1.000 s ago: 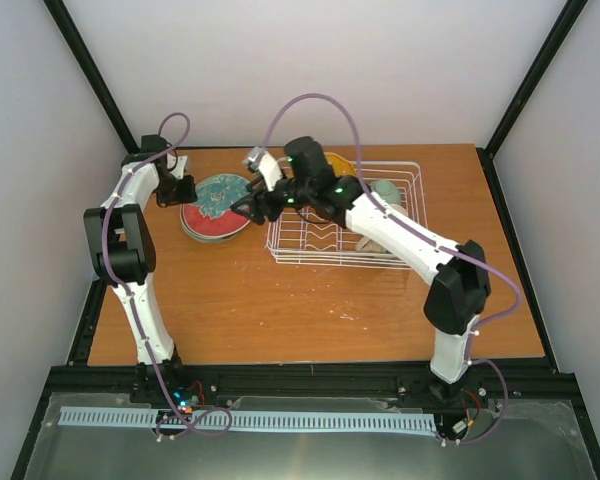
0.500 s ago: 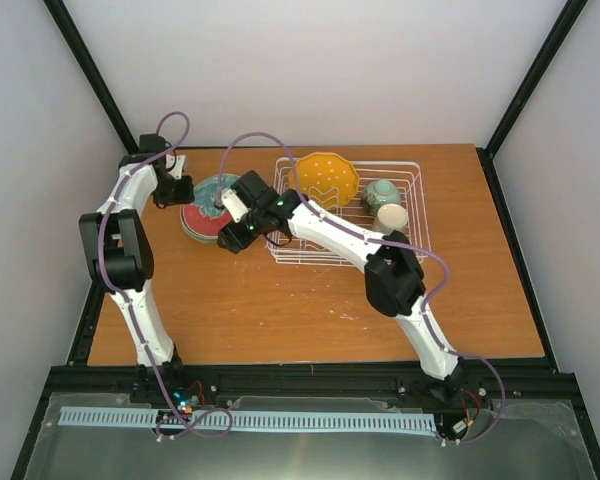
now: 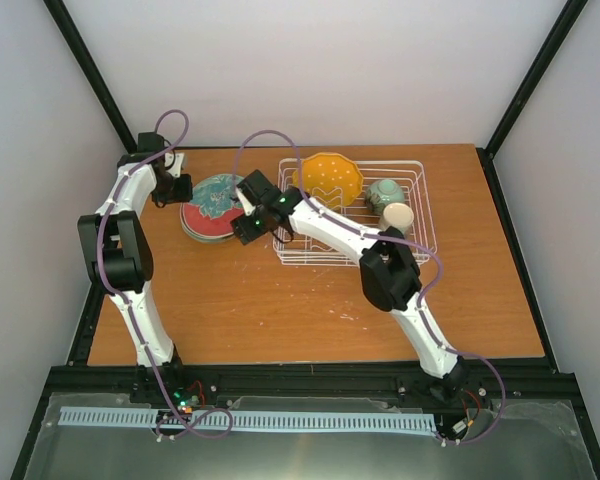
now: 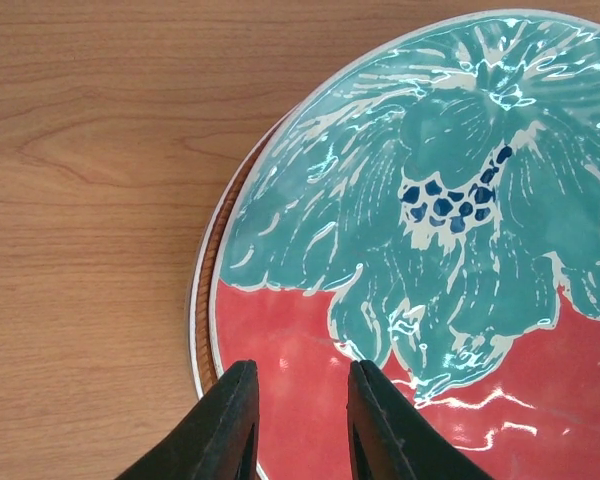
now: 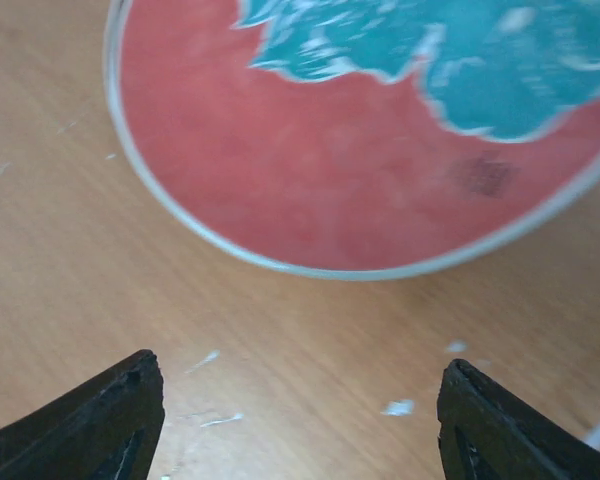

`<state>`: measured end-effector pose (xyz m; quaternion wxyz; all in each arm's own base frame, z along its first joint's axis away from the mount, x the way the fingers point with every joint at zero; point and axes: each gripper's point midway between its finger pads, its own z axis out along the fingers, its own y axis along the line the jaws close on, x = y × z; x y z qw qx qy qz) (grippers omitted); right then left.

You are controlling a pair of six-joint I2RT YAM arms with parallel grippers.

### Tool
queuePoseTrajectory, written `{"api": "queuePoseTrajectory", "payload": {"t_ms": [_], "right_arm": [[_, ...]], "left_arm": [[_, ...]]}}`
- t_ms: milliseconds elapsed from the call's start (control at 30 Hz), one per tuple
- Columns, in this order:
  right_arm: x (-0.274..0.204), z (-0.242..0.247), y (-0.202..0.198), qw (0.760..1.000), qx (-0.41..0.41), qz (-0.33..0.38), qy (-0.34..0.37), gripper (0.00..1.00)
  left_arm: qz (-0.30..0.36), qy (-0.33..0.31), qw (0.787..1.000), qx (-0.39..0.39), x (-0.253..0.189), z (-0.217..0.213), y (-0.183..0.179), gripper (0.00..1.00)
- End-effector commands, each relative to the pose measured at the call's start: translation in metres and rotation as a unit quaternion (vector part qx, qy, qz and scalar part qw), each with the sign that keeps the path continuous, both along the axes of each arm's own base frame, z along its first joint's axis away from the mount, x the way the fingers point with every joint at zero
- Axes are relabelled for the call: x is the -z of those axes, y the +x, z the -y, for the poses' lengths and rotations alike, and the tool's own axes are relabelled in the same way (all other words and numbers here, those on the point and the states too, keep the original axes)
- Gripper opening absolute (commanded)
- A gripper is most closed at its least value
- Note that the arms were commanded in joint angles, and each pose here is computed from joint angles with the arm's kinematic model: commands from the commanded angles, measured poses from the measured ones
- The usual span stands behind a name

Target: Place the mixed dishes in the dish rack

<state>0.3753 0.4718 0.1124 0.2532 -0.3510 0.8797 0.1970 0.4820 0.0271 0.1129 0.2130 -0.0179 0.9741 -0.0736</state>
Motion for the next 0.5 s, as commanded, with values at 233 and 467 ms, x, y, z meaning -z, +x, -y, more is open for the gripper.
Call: {"api": "queuePoseTrajectory", "payload": {"t_ms": [233, 467], "right_arm": [[0.013, 0.076, 0.056, 0.99, 0.135, -0.023, -0.038, 0.76], [0.02, 0.045, 0.074, 0.991, 0.121, -0.051, -0.021, 0.76]], "left_arm": [[0.04, 0.001, 0.999, 0.006, -0.029, 0.002, 0.013, 0.26], [0.045, 0.0, 0.999, 0.008, -0.033, 0.003, 0.015, 0.26]]}}
